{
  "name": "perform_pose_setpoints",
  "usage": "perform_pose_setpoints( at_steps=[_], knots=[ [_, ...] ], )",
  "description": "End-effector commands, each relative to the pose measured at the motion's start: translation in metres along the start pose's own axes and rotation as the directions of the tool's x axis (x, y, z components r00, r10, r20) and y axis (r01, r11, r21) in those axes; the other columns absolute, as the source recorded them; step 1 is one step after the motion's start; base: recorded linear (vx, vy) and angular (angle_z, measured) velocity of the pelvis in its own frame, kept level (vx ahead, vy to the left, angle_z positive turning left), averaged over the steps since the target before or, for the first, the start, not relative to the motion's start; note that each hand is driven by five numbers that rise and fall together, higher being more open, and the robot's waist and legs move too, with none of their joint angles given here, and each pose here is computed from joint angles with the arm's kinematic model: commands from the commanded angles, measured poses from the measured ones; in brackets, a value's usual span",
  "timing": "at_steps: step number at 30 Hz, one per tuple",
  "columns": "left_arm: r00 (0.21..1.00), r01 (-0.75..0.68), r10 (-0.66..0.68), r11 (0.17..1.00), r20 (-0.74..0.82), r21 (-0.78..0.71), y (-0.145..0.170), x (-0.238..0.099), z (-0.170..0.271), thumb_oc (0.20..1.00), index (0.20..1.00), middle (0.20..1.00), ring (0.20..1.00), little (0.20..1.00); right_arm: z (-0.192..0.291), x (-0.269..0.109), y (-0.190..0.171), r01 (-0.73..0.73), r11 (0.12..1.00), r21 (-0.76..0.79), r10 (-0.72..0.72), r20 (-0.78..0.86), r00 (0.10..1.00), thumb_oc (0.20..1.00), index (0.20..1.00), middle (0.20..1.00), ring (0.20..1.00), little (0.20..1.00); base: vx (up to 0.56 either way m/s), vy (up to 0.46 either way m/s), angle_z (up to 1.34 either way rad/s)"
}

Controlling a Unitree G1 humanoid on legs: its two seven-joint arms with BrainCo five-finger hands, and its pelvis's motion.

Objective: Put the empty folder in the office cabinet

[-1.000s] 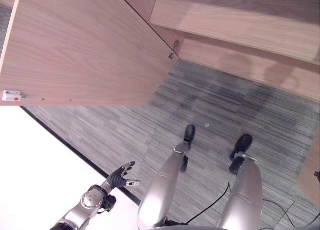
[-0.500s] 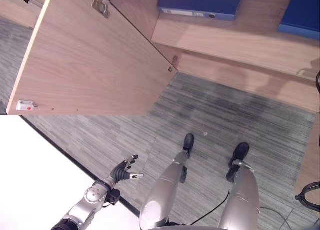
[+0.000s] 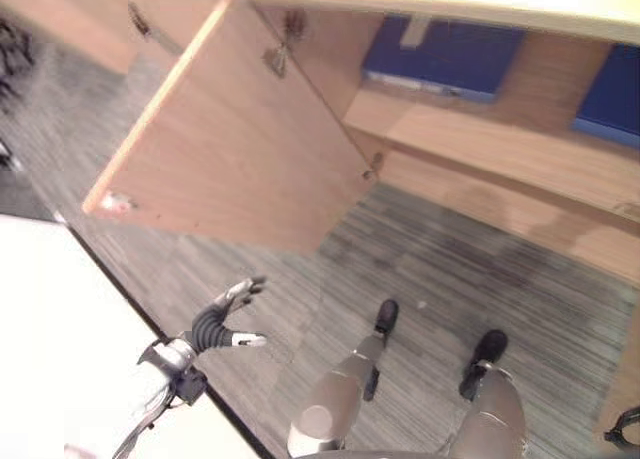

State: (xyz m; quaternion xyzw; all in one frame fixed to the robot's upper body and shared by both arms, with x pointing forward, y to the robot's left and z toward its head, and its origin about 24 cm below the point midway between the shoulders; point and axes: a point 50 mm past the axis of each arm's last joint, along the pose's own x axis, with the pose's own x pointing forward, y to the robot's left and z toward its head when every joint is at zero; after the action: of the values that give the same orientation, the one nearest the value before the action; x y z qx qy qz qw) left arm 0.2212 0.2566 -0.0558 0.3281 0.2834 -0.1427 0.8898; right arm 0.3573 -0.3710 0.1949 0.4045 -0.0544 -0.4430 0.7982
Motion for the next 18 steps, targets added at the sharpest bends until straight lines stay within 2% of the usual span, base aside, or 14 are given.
perform_pose_setpoints(
  at_steps=[1,4,5,7,11,13,18],
  knots=[
    [0.981,-0.037,0.050,0.997,0.189,-0.074,-0.013,0.006,0.038,1.000,1.000,1.000,1.000,1.000,0.045,0.003,-0.004,0.016,0.999,0.037,-0.021,0.145,0.989,1.000,1.000,1.000,1.000,1.000,0.01,-0.030,-0.14],
    [0.985,-0.027,0.042,0.995,0.166,-0.091,-0.020,0.005,0.031,1.000,1.000,1.000,1.000,1.000,0.022,0.005,-0.011,-0.009,1.000,0.014,0.007,0.119,0.993,1.000,1.000,1.000,1.000,1.000,0.04,-0.044,0.03],
    [0.987,-0.037,0.056,0.991,0.149,-0.128,-0.021,0.009,0.032,1.000,1.000,1.000,1.000,1.000,-0.021,0.003,-0.025,-0.057,0.998,-0.001,0.057,0.056,0.997,1.000,1.000,1.000,1.000,1.000,0.10,-0.098,0.03],
    [0.989,-0.049,0.067,0.989,0.131,-0.138,-0.020,0.011,0.029,1.000,1.000,1.000,1.000,1.000,-0.050,0.000,-0.042,-0.064,0.998,-0.007,0.064,0.004,0.998,1.000,1.000,1.000,1.000,1.000,0.11,-0.096,0.01],
    [0.997,-0.059,0.068,0.981,0.047,-0.184,-0.031,0.013,0.015,1.000,1.000,1.000,1.000,1.000,-0.135,-0.027,-0.100,-0.111,0.986,-0.121,0.089,-0.176,0.980,1.000,1.000,1.000,1.000,1.000,0.12,-0.066,-0.13],
    [0.997,-0.070,0.063,0.973,-0.041,-0.221,-0.044,0.014,0.001,1.000,1.000,1.000,1.000,1.000,-0.174,-0.055,-0.153,-0.152,0.961,-0.230,0.082,-0.289,0.954,1.000,1.000,1.000,1.000,1.000,0.18,-0.040,-0.35],
    [0.993,-0.084,0.063,0.969,-0.099,-0.231,-0.053,0.013,-0.009,1.000,1.000,1.000,1.000,1.000,-0.190,-0.076,-0.182,-0.226,0.915,-0.334,0.099,-0.356,0.929,1.000,1.000,1.000,1.000,1.000,0.08,-0.014,-0.30]
  ],
)
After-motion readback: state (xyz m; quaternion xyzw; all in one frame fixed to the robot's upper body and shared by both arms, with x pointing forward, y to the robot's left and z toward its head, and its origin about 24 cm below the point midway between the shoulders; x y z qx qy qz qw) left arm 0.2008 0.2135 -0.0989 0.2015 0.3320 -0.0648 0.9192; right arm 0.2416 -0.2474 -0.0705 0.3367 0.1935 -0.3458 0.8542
